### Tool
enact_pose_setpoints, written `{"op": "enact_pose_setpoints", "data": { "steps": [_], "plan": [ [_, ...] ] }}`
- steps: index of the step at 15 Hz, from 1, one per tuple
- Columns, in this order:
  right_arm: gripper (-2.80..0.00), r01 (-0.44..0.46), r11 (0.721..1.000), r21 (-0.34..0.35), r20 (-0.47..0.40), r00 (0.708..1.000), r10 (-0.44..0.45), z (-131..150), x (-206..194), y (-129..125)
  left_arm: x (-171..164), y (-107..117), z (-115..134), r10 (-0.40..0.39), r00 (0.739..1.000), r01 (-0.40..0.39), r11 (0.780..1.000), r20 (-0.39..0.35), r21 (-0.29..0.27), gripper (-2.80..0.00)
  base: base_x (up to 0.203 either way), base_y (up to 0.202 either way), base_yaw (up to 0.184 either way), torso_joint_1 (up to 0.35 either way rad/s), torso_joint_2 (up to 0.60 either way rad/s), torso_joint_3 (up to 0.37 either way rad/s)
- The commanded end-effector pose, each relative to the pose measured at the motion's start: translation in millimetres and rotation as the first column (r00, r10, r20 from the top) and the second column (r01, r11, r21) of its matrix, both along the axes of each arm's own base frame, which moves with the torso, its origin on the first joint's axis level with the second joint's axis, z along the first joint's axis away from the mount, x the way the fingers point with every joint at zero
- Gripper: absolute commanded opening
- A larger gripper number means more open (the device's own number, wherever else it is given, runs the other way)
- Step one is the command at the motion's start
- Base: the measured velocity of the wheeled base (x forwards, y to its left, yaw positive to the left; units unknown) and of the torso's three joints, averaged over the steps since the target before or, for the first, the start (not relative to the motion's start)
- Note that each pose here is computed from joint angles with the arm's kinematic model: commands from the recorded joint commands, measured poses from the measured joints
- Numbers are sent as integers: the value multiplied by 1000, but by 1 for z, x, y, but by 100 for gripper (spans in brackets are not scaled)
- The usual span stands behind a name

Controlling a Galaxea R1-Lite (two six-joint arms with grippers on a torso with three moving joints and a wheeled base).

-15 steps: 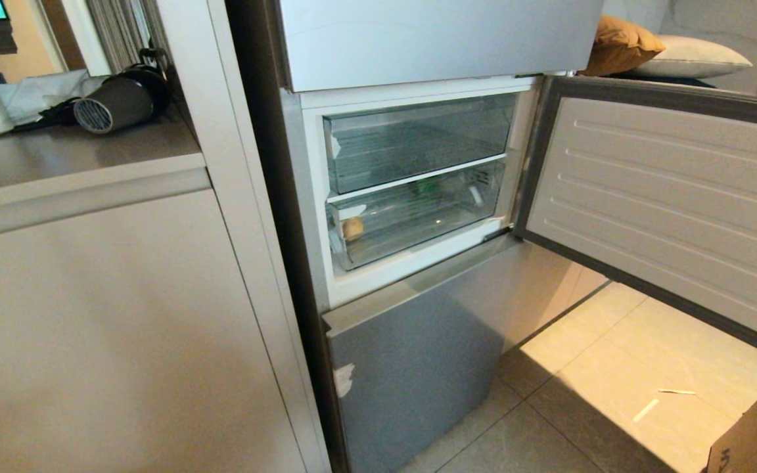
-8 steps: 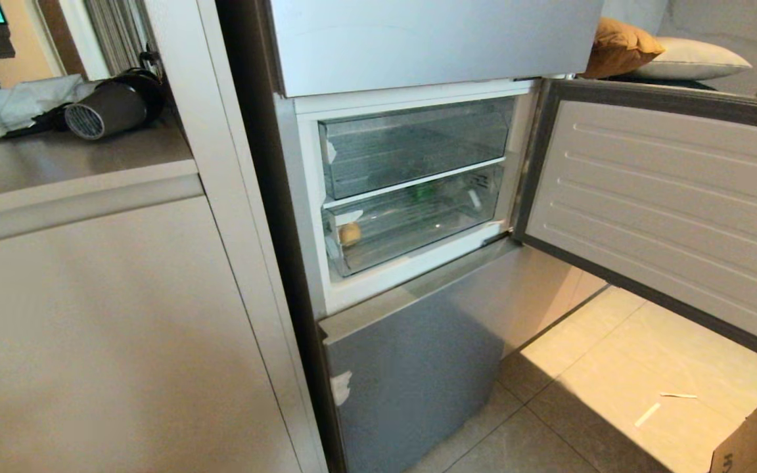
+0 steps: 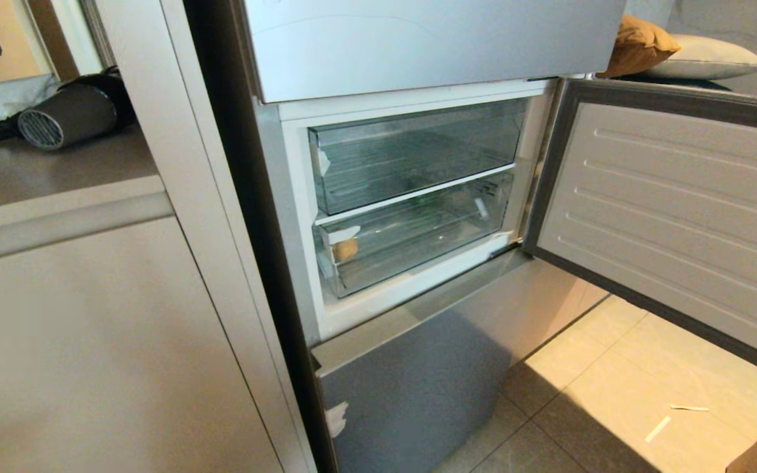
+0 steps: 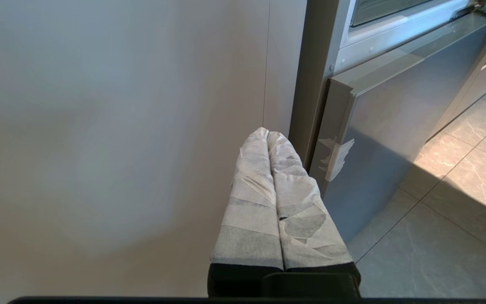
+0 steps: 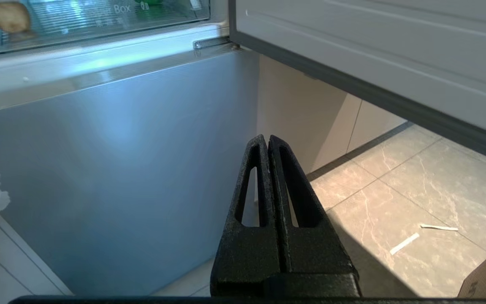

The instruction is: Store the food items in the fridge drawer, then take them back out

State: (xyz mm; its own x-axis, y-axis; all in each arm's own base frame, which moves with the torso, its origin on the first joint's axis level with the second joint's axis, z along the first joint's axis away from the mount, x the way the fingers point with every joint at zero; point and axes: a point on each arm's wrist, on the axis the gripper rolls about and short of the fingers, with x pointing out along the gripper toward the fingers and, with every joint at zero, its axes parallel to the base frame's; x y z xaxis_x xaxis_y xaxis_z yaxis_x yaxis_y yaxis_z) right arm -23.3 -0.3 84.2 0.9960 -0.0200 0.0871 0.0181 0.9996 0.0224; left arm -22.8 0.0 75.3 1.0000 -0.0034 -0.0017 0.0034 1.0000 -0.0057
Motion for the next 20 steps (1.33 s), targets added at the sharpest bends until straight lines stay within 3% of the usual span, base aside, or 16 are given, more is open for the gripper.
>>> {"op": "enact_pose_setpoints", "data": {
  "steps": [1, 6, 14, 20],
  "plan": [
    [-280, 1, 1000, 0, -29, 1000, -1, -8, 2, 0, 0, 0, 0, 0, 1000, 0, 1000, -1, 0, -280, 0, 0, 0, 0, 0, 0],
    [-280, 1, 1000, -1, -29, 1000, -1, -8, 2, 0, 0, 0, 0, 0, 1000, 0, 1000, -1, 0, -280, 0, 0, 0, 0, 0, 0],
    [-280, 0, 1000, -1, -29, 1000, 0, -8, 2, 0, 0, 0, 0, 0, 1000, 0, 1000, -1, 0, -280, 2, -11, 168, 1, 2, 2],
    [-280, 6, 1000, -19, -11, 1000, -7, -5, 2, 0, 0, 0, 0, 0, 1000, 0, 1000, -1, 0, -280, 0, 0, 0, 0, 0, 0]
  ]
}}
